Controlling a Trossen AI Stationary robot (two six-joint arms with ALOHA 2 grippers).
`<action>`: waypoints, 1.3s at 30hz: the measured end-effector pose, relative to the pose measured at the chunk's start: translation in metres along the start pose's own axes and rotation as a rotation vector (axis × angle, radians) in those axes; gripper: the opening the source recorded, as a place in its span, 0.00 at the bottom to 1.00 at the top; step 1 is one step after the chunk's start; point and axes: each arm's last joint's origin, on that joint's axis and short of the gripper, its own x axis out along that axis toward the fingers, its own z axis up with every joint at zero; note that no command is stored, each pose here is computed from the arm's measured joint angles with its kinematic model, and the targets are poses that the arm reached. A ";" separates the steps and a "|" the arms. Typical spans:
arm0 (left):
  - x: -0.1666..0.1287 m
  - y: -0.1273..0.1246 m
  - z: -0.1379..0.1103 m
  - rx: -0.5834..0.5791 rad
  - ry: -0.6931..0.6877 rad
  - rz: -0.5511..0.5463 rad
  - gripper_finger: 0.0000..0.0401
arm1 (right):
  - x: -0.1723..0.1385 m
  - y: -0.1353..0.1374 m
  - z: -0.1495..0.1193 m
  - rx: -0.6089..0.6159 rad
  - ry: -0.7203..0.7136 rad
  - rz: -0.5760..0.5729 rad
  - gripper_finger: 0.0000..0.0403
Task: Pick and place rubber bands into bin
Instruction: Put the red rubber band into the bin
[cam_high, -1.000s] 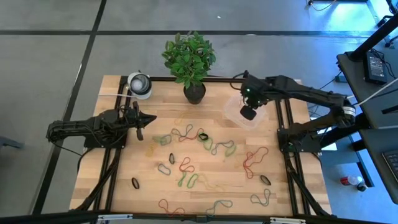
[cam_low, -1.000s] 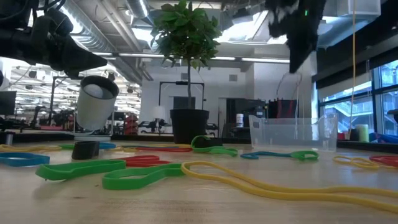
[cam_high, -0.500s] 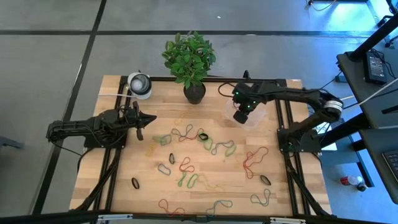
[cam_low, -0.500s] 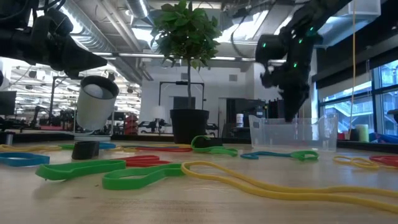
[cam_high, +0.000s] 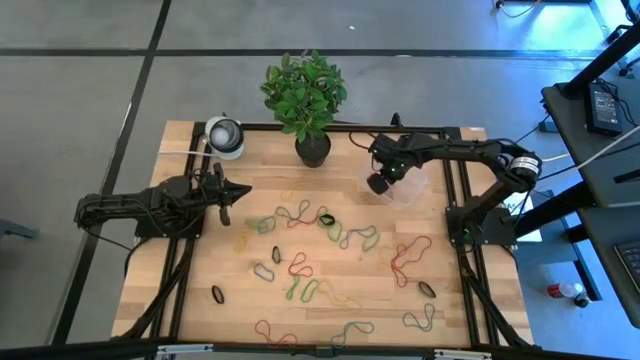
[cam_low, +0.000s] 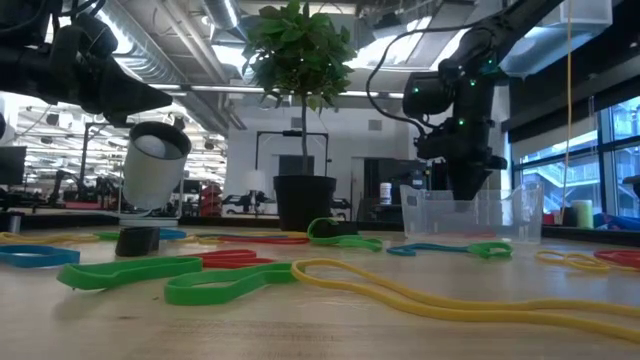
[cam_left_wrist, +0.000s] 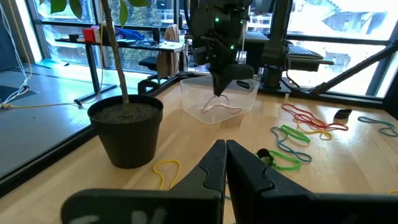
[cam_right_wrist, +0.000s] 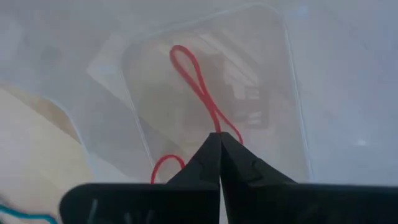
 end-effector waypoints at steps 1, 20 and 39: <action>0.000 0.000 0.000 0.000 0.000 0.000 0.02 | 0.000 0.000 0.000 0.022 0.002 -0.001 0.00; 0.000 0.000 0.000 0.000 0.000 0.000 0.01 | -0.001 0.005 -0.002 0.767 -0.047 -0.047 0.00; 0.000 0.000 0.000 0.000 0.000 0.000 0.02 | -0.002 0.011 -0.010 0.999 -0.079 -0.108 0.21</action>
